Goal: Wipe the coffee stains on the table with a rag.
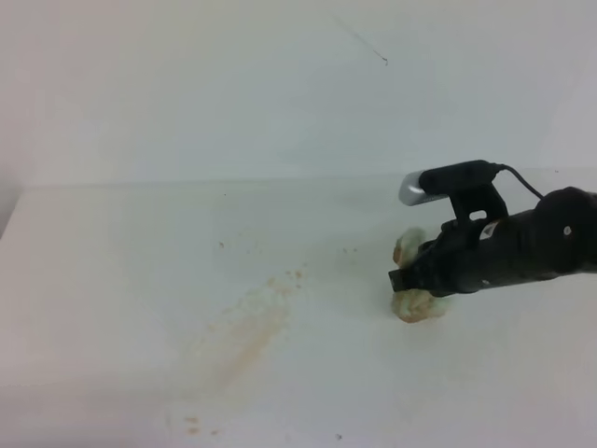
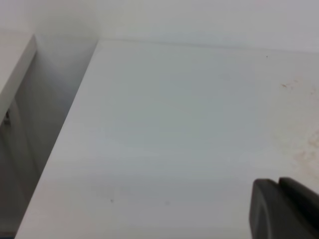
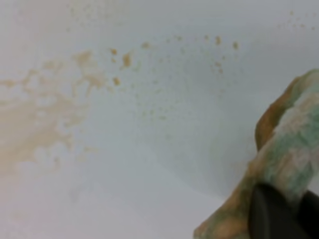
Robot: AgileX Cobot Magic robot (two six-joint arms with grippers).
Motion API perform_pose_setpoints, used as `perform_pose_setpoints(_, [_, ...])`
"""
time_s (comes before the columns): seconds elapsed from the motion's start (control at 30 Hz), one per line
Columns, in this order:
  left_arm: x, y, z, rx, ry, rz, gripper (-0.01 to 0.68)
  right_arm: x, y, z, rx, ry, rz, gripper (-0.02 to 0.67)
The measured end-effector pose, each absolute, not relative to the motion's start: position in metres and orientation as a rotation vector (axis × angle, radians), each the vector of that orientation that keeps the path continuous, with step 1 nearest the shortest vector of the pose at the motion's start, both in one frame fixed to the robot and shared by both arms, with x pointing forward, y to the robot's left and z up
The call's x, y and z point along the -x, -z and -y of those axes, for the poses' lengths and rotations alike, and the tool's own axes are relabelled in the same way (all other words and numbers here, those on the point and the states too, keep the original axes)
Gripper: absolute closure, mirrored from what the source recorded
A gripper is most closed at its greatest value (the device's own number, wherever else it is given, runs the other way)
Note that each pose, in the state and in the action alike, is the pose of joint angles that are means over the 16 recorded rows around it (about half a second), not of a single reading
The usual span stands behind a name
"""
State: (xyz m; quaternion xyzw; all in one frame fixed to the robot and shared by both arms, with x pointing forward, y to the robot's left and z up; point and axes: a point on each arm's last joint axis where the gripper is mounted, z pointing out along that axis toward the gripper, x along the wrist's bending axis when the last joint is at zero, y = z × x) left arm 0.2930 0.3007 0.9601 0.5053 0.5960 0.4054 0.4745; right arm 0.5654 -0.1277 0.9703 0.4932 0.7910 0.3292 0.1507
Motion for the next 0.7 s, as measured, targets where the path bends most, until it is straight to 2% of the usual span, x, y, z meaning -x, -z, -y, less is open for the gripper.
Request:
perform_pose_setpoints(0.2, [-0.293,-0.960,-0.301,-1.236,-0.991,-1.458,0.675,-0.563,-0.980,0.129,-1.397,-0.972,-2.255,0.396])
perform_pose_setpoints(0.33, [-0.293,-0.960,-0.301,-1.236,-0.991,-1.458,0.675,-0.557,-1.003,0.132,-1.349,-1.022,-2.225,0.291])
perform_pose_setpoints(0.4, [-0.293,-0.960,-0.301,-1.236,-0.991,-1.458,0.675,-0.551,-1.019,0.134,-1.310,-1.052,-2.209,0.263])
perform_pose_setpoints(0.53, [-0.293,-0.960,-0.301,-1.236,-0.991,-1.458,0.675,-0.532,-1.061,0.143,-1.209,-1.120,-2.166,0.295])
perform_pose_setpoints(0.7, [-0.293,-0.960,-0.301,-1.236,-0.991,-1.458,0.675,-0.489,-1.123,0.164,-1.070,-1.207,-2.079,0.424])
